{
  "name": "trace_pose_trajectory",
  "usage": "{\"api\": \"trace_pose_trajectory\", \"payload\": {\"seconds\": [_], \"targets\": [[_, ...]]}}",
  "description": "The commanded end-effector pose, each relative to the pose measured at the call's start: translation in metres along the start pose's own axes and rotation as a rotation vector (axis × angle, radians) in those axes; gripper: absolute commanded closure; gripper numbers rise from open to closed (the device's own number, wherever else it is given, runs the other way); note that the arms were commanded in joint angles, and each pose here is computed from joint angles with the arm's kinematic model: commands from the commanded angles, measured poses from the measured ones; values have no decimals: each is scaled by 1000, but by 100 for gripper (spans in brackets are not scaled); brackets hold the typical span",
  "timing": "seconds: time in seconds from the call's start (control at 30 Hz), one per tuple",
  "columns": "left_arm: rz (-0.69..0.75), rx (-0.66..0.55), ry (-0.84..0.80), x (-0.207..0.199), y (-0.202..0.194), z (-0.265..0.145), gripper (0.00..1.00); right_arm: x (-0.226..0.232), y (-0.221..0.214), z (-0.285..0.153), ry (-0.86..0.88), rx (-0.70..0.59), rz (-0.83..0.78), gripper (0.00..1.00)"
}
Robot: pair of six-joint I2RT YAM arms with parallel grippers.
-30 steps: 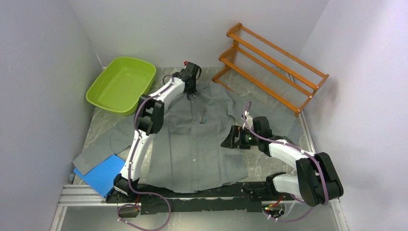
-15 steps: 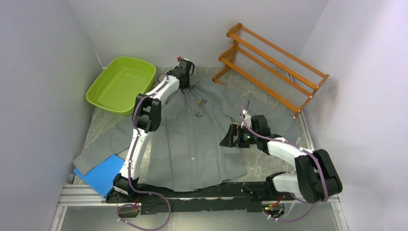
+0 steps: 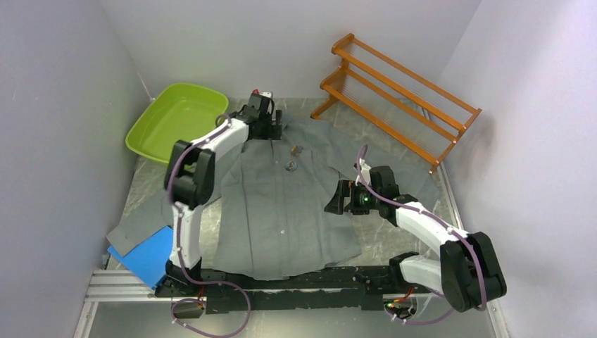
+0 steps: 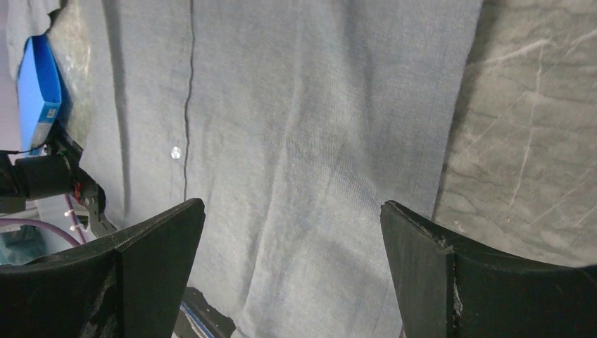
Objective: Pin the brooch onto the clothing
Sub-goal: Flatten out the clothes at the center of the board.
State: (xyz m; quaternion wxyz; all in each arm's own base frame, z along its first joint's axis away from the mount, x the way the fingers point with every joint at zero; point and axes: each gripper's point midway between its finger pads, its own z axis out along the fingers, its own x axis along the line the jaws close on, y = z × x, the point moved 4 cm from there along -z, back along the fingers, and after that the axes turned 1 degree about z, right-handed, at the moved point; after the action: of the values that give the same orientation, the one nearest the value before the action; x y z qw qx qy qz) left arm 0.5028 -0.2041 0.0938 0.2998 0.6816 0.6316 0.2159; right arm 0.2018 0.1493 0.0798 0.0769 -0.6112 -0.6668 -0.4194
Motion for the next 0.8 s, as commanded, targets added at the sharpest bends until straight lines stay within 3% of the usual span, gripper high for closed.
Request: {"api": "trace_pose_trajectory", "payload": {"seconds": [0.0, 0.2, 0.43, 0.77], "targets": [[-99, -273, -171, -19, 54, -126, 6, 16, 21, -10, 23, -60, -64, 0], [-212, -269, 34, 39, -6, -181, 8, 19, 18, -11, 54, -59, -56, 0], [-429, -82, 281, 120, -99, -187, 20, 21, 18, -9, 55, -44, -48, 0], [-628, 69, 522, 180, -168, -163, 56, 21, 9, -3, 25, -12, 20, 2]]}}
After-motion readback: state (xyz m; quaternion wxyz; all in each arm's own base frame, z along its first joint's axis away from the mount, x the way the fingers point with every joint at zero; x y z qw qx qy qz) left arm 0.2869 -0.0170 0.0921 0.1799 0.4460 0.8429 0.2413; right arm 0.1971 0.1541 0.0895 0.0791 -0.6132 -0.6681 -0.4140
